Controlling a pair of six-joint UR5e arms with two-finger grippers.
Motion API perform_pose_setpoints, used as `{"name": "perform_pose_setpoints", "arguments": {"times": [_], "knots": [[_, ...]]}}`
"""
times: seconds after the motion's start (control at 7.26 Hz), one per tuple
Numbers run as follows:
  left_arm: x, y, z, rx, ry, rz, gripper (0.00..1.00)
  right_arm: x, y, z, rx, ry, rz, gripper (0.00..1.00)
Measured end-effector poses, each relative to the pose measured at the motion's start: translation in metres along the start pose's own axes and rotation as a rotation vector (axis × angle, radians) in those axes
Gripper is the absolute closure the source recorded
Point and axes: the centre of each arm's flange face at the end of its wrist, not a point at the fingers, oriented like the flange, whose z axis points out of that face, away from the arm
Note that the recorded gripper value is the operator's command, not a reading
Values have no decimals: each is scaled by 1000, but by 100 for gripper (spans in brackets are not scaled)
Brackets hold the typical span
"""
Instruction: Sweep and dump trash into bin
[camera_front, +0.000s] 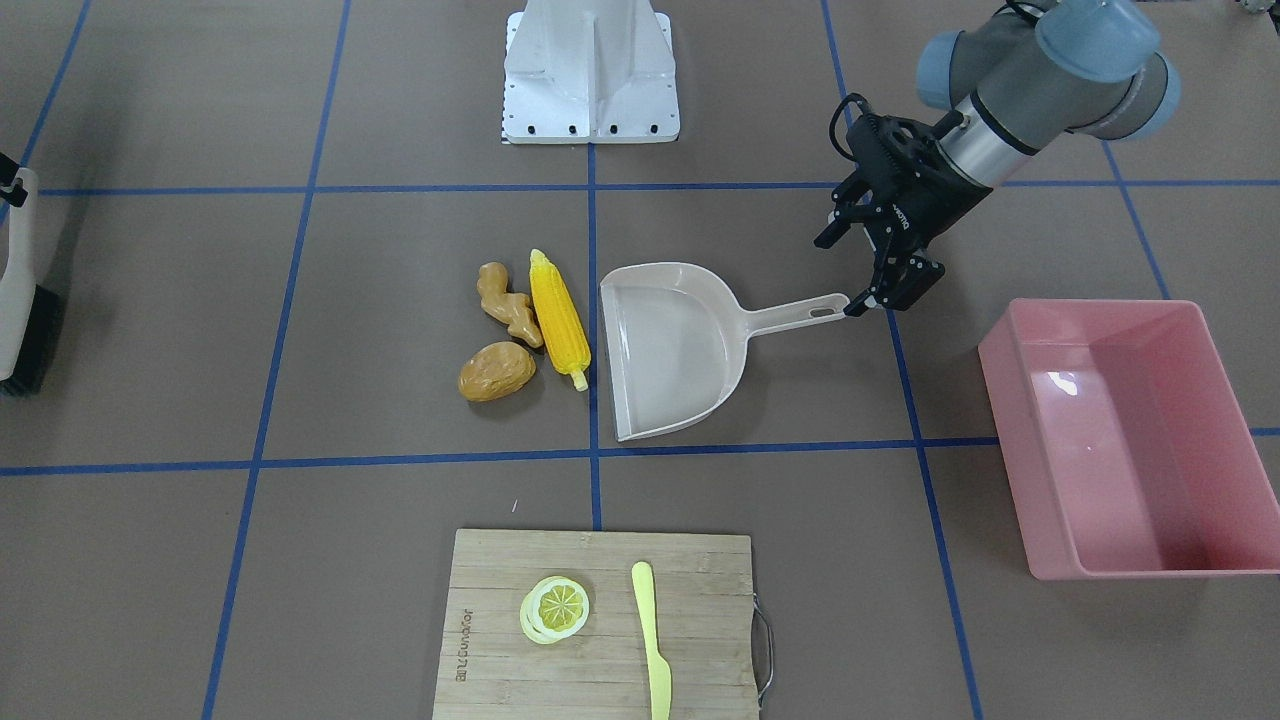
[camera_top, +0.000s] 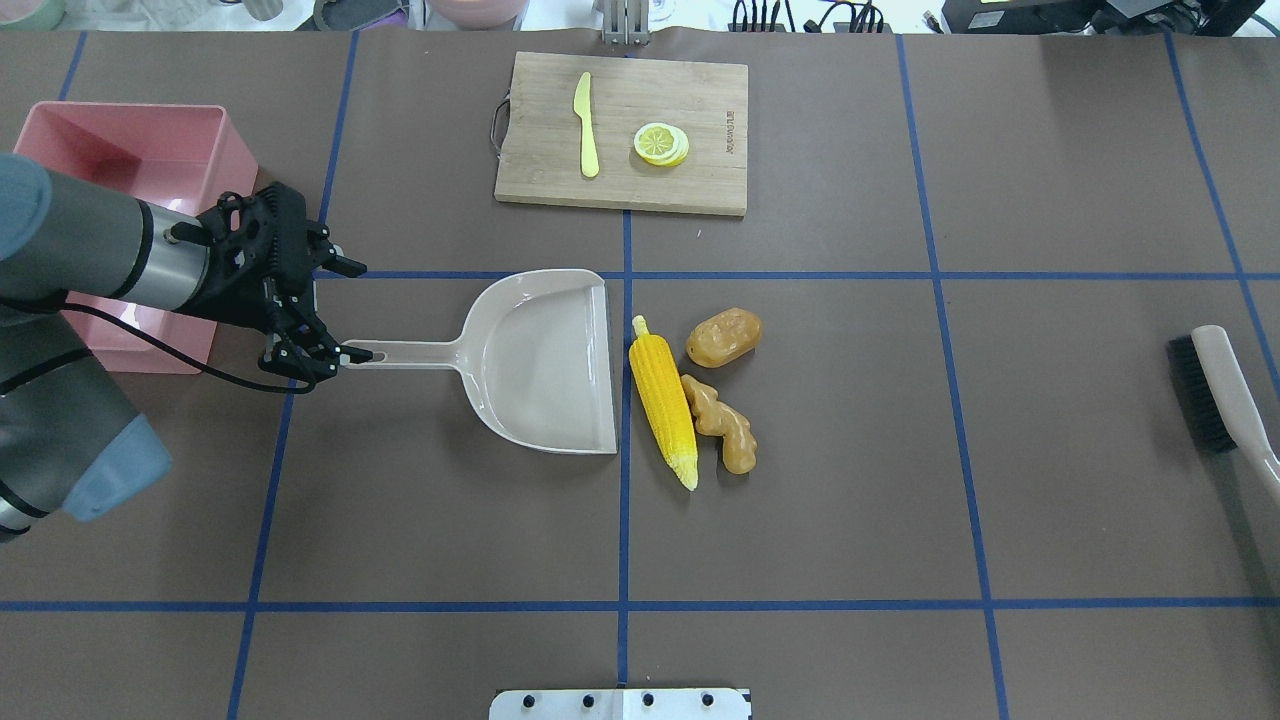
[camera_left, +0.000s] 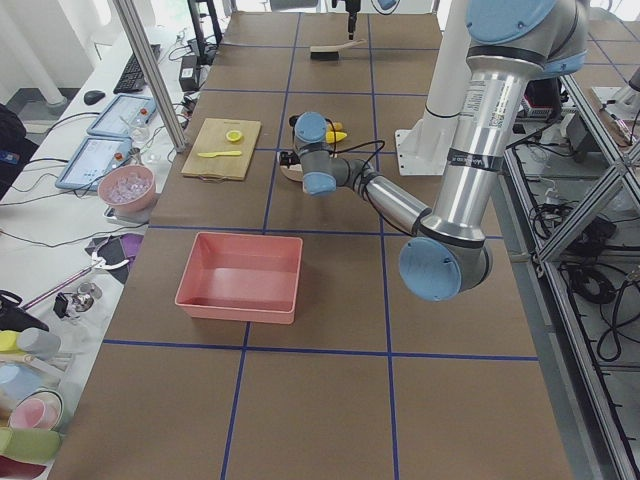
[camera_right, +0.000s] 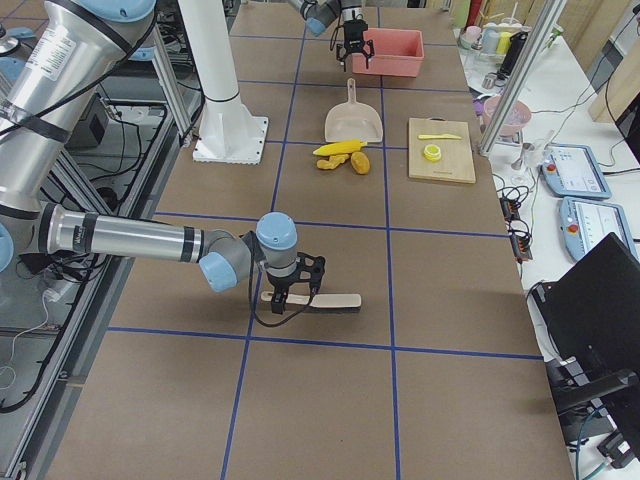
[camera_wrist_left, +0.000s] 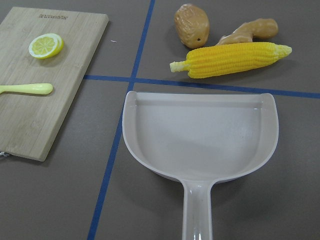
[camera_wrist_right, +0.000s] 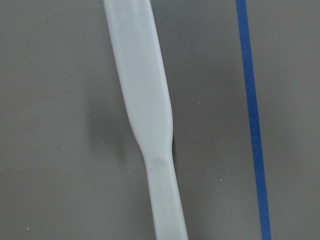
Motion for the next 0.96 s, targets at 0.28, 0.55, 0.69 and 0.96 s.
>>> {"name": "perform_pose_setpoints", "arguments": {"times": [0.28, 0.55, 0.69, 0.96], "knots": [[21, -6, 43, 36, 28, -28, 3, -3, 7, 15, -17, 2, -21, 8], [41, -5, 70, 63, 43, -14, 3, -9, 9, 24, -25, 15, -49, 14], [44, -5, 73, 70, 45, -4, 3, -11, 11, 27, -29, 21, -58, 22], [44, -5, 74, 71, 42, 3, 4, -12, 12, 29, -35, 27, -65, 44]]}}
